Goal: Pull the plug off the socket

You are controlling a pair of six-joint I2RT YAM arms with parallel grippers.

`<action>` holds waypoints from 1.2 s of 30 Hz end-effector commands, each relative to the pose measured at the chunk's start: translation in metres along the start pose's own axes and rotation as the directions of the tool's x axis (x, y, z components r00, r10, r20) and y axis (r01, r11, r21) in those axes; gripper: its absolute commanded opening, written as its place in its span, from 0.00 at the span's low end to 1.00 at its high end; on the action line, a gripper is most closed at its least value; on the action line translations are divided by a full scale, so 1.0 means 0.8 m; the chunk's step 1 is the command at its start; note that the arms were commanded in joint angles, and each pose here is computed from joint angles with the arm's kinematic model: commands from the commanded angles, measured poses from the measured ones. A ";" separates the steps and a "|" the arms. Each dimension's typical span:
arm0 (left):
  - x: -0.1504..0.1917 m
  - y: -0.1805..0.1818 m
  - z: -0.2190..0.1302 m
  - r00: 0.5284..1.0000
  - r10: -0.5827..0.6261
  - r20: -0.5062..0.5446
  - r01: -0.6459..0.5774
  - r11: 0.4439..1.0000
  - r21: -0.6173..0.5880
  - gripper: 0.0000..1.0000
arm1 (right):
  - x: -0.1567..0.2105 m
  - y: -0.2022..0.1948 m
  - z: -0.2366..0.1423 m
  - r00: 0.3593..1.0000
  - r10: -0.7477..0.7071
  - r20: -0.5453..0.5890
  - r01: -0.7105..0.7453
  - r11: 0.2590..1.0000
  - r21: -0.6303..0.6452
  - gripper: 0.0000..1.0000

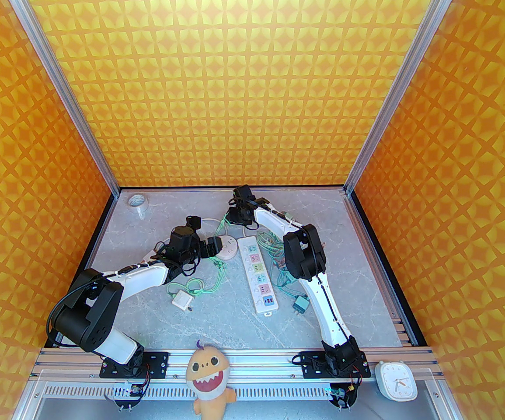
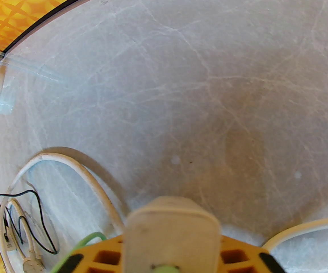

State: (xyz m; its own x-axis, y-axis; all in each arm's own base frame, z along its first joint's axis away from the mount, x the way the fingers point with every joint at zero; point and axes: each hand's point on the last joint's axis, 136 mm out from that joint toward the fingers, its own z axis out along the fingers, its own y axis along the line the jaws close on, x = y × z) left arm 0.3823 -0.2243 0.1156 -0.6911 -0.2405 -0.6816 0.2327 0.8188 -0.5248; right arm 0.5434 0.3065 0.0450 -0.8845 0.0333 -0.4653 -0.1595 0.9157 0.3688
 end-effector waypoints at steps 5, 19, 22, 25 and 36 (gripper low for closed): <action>-0.008 0.005 -0.003 1.000 0.003 0.026 -0.003 1.000 -0.014 0.81 | -0.007 0.010 -0.020 1.000 -0.023 0.013 0.023 1.000 -0.004 0.73; -0.006 0.007 -0.003 1.000 -0.002 0.019 0.003 1.000 -0.019 0.81 | 0.007 -0.001 -0.080 0.995 -0.094 -0.046 0.098 0.991 0.087 0.98; -0.006 0.008 -0.003 1.000 -0.007 0.017 0.008 1.000 -0.022 0.81 | 0.017 -0.012 -0.085 0.989 -0.120 -0.086 0.131 0.983 0.126 0.98; -0.007 0.009 -0.003 1.000 -0.010 0.019 0.010 1.000 -0.024 0.81 | 0.030 -0.026 -0.084 0.979 -0.147 -0.144 0.171 0.970 0.172 0.98; -0.007 0.014 -0.003 1.000 -0.024 0.019 0.024 0.999 -0.033 0.81 | 0.076 -0.058 -0.074 0.913 -0.213 -0.349 0.310 0.917 0.251 0.98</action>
State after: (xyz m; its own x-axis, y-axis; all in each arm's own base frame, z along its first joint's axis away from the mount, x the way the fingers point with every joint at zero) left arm 0.3857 -0.2183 0.1154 -0.6876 -0.2545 -0.6800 0.2156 0.8228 -0.5259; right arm 0.4843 0.2486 0.0659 -0.9200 -0.2385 -0.3111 -0.2645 0.9634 0.0436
